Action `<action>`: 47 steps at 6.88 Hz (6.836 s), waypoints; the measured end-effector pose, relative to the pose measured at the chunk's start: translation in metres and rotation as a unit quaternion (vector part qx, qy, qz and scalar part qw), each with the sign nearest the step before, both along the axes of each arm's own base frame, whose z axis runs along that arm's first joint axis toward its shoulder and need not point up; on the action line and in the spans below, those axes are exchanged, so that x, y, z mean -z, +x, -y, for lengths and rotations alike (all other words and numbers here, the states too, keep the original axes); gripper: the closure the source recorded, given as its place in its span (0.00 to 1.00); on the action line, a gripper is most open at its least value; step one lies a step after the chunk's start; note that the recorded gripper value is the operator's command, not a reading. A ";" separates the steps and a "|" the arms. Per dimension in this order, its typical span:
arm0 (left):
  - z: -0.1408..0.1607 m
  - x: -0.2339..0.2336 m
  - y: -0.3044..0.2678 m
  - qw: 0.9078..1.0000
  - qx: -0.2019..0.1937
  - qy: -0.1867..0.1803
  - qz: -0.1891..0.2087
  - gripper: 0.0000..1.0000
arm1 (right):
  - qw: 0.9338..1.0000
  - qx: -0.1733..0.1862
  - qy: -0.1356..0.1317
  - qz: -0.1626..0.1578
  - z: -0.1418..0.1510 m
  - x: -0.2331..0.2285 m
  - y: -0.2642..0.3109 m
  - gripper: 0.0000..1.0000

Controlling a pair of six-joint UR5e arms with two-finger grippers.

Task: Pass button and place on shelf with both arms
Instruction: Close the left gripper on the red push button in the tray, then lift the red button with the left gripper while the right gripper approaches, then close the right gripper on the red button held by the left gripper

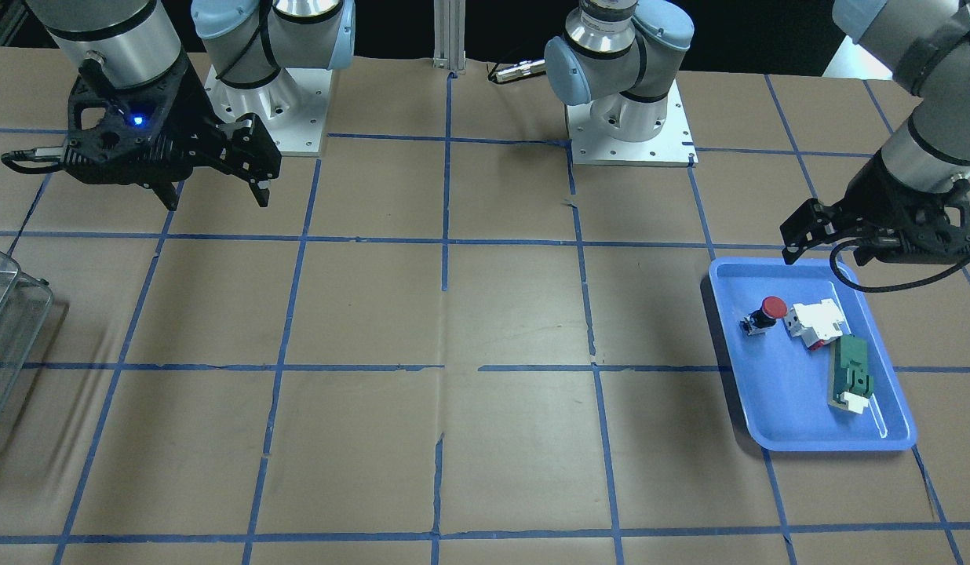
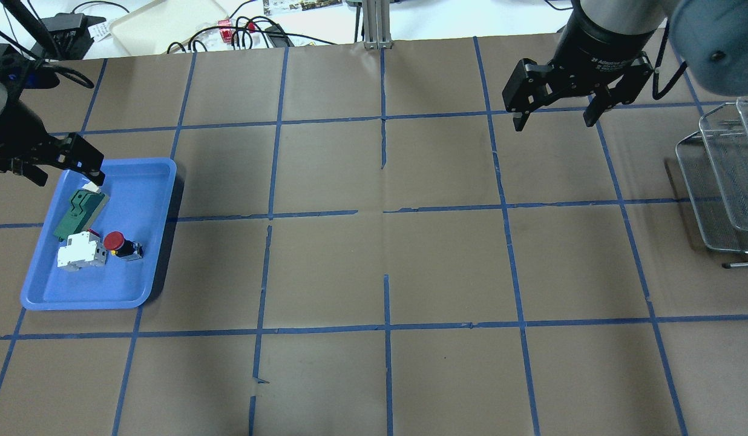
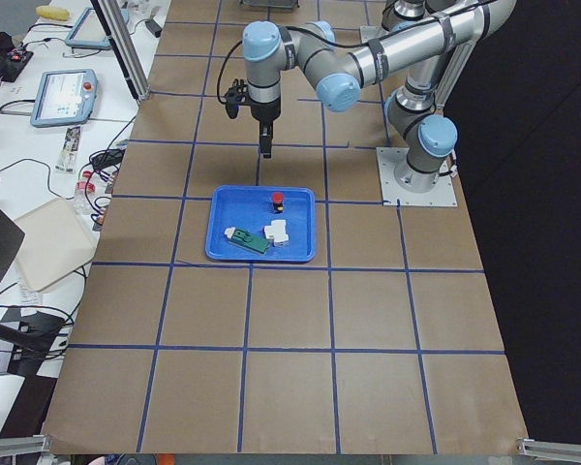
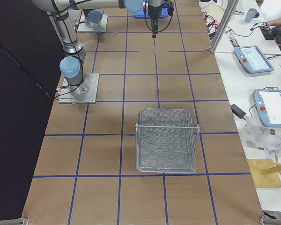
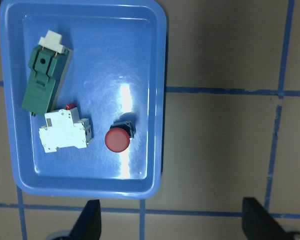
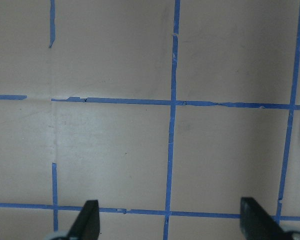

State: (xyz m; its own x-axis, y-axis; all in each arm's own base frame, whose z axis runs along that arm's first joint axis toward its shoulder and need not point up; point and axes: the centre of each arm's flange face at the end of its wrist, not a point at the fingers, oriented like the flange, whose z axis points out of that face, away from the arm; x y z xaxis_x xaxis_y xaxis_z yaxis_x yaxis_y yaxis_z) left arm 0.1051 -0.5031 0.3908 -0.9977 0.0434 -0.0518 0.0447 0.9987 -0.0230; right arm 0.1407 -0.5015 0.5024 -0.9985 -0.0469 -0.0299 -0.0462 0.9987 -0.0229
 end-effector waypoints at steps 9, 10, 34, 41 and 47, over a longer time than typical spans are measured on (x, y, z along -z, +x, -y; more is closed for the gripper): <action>-0.031 0.161 0.031 0.999 0.023 -0.021 -0.019 0.04 | 1.000 0.000 0.001 0.000 0.000 0.001 0.000 0.00; -0.032 0.165 0.037 0.999 0.018 -0.019 -0.021 0.06 | 1.000 0.000 0.001 0.000 0.000 0.001 0.000 0.00; 0.032 -0.004 -0.256 0.804 0.094 -0.053 -0.585 1.00 | 0.916 -0.291 -0.130 0.245 0.035 0.030 0.029 0.00; 0.026 0.014 -0.286 0.778 0.108 -0.055 -0.617 1.00 | 0.816 -0.441 -0.215 0.304 0.011 0.018 0.039 0.00; 0.015 0.018 -0.290 0.749 0.067 -0.049 -0.658 1.00 | 0.724 -0.575 -0.270 0.270 -0.028 0.014 0.082 0.00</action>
State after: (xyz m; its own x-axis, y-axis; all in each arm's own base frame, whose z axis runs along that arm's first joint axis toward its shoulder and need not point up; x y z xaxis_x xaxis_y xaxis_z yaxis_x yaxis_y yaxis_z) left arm -0.1847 -0.5178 0.3726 -0.1750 0.2079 0.9624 0.0197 0.9780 -0.2077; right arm 0.2229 -0.4738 0.4887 -0.1401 -0.9878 -0.0684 -0.6783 0.1461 -0.7201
